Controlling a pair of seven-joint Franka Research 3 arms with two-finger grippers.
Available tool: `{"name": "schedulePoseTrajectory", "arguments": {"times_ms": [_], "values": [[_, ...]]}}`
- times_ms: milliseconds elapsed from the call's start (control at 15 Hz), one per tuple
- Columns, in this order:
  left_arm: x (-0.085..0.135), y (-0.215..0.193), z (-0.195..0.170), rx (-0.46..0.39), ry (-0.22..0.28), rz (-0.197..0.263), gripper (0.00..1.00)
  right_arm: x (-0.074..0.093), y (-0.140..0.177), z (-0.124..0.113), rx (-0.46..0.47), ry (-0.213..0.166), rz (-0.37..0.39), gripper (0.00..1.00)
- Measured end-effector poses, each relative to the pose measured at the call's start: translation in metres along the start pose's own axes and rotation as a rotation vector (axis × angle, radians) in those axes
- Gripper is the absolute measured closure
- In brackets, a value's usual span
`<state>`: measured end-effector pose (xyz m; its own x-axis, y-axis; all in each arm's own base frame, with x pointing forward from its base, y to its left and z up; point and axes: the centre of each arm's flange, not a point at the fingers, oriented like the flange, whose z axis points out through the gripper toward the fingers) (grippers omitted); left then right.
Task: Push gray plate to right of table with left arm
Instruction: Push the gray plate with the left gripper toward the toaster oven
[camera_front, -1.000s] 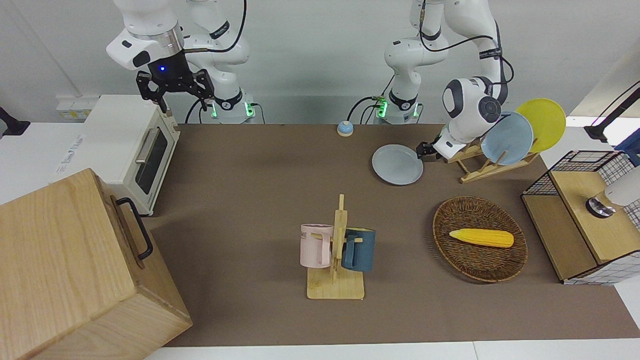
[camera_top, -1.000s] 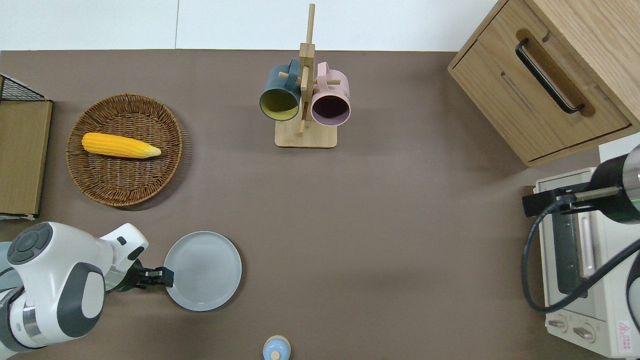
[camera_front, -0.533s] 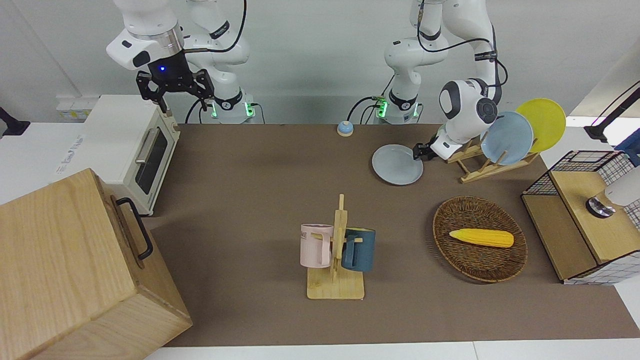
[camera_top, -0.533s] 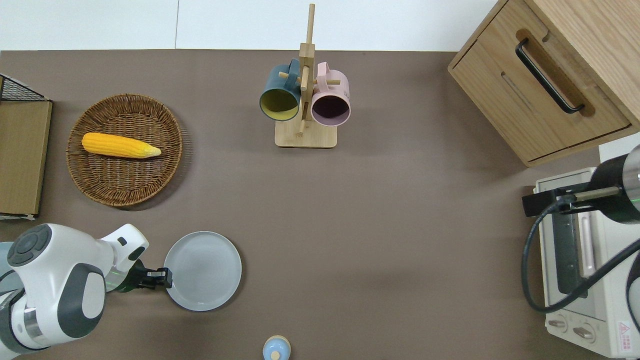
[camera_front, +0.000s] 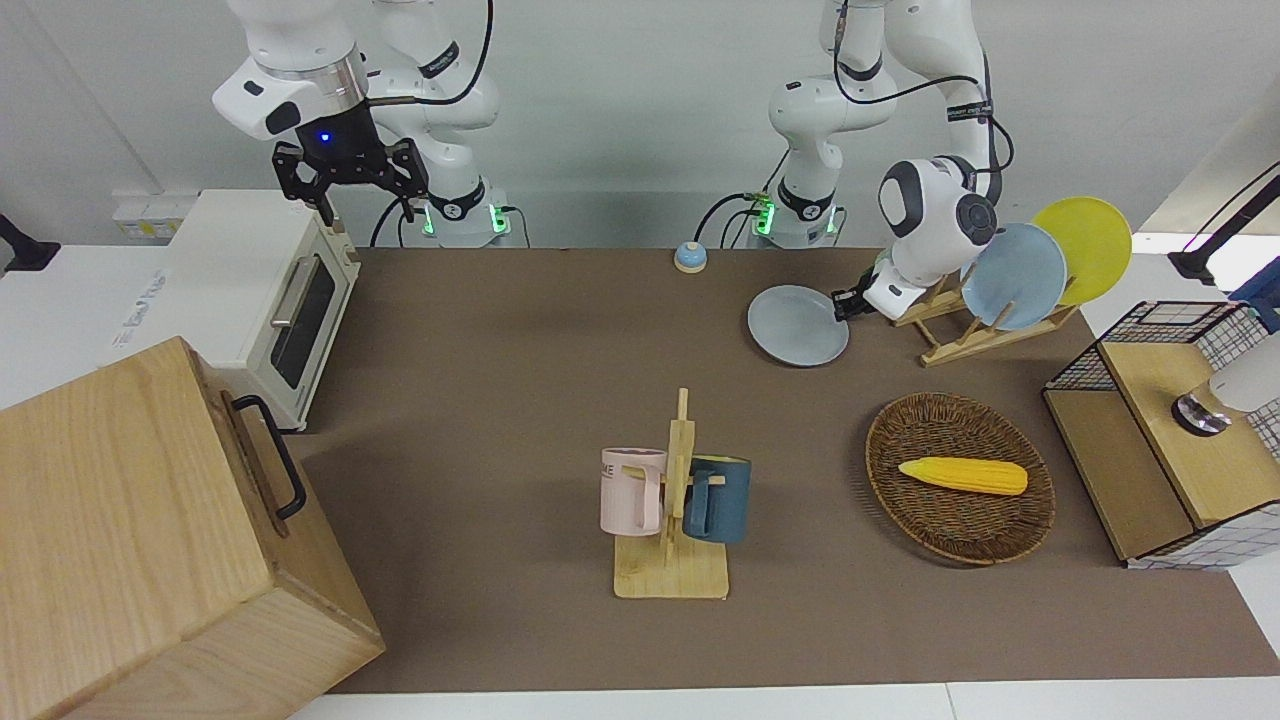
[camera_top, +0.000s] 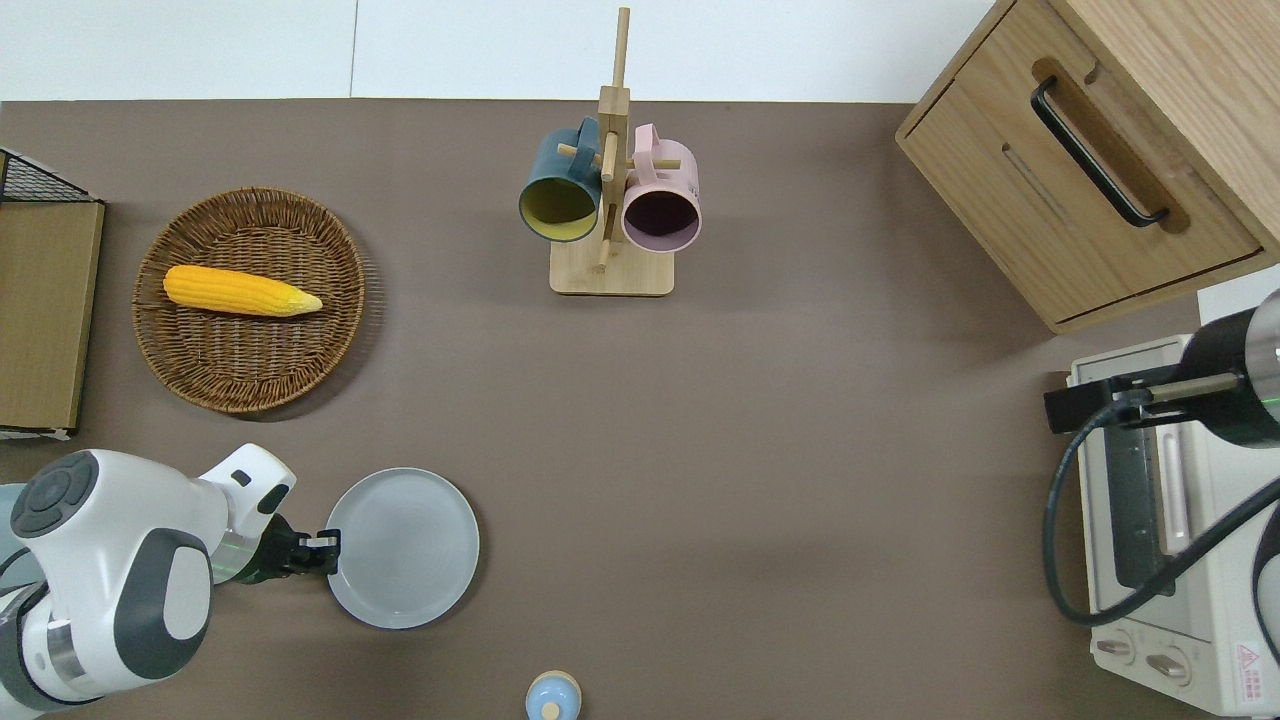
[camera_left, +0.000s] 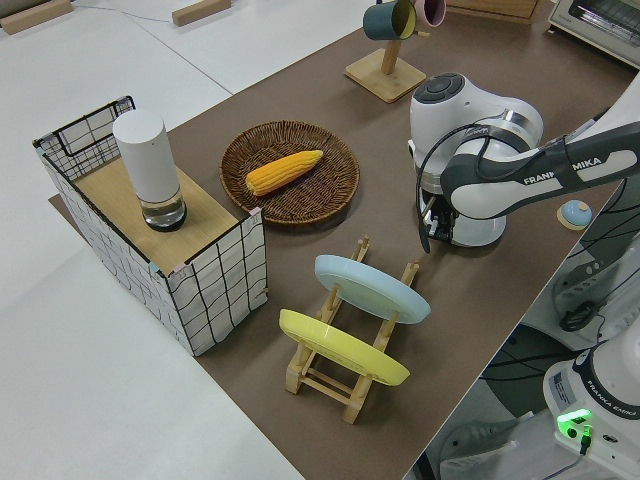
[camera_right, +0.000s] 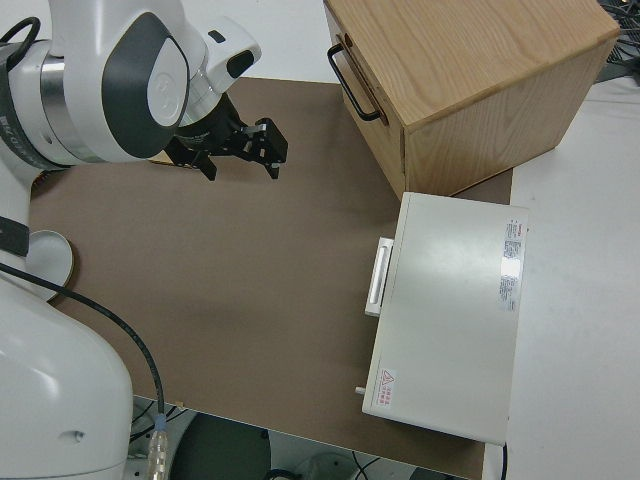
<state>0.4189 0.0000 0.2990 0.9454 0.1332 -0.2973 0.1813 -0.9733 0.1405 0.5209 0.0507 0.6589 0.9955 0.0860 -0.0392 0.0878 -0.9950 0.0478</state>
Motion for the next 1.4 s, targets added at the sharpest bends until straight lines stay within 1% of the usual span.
{"name": "schedulePoseTrajectory", "arguments": {"times_ms": [133, 533, 667, 1000, 1133, 1400], "values": [[0.000, 0.000, 0.000, -0.001, 0.000, -0.008, 0.98, 0.000, 0.000, 0.000, 0.000, 0.000, 0.000, 0.00], [0.000, 0.001, 0.000, 0.000, 0.002, -0.013, 0.98, 0.000, 0.000, 0.000, 0.000, 0.000, 0.000, 0.00], [0.000, 0.007, 0.001, 0.005, 0.006, -0.020, 0.98, 0.000, 0.000, 0.000, 0.000, 0.000, 0.000, 0.00], [-0.004, 0.037, 0.006, 0.028, 0.019, -0.018, 0.98, 0.000, 0.000, 0.000, 0.000, 0.000, 0.000, 0.00], [-0.005, 0.048, 0.008, 0.018, 0.021, -0.019, 0.98, 0.000, 0.000, 0.000, 0.000, 0.000, 0.000, 0.00], [-0.012, 0.080, 0.015, 0.005, 0.033, -0.045, 0.98, 0.000, 0.000, 0.000, 0.000, 0.000, 0.000, 0.00]]}}
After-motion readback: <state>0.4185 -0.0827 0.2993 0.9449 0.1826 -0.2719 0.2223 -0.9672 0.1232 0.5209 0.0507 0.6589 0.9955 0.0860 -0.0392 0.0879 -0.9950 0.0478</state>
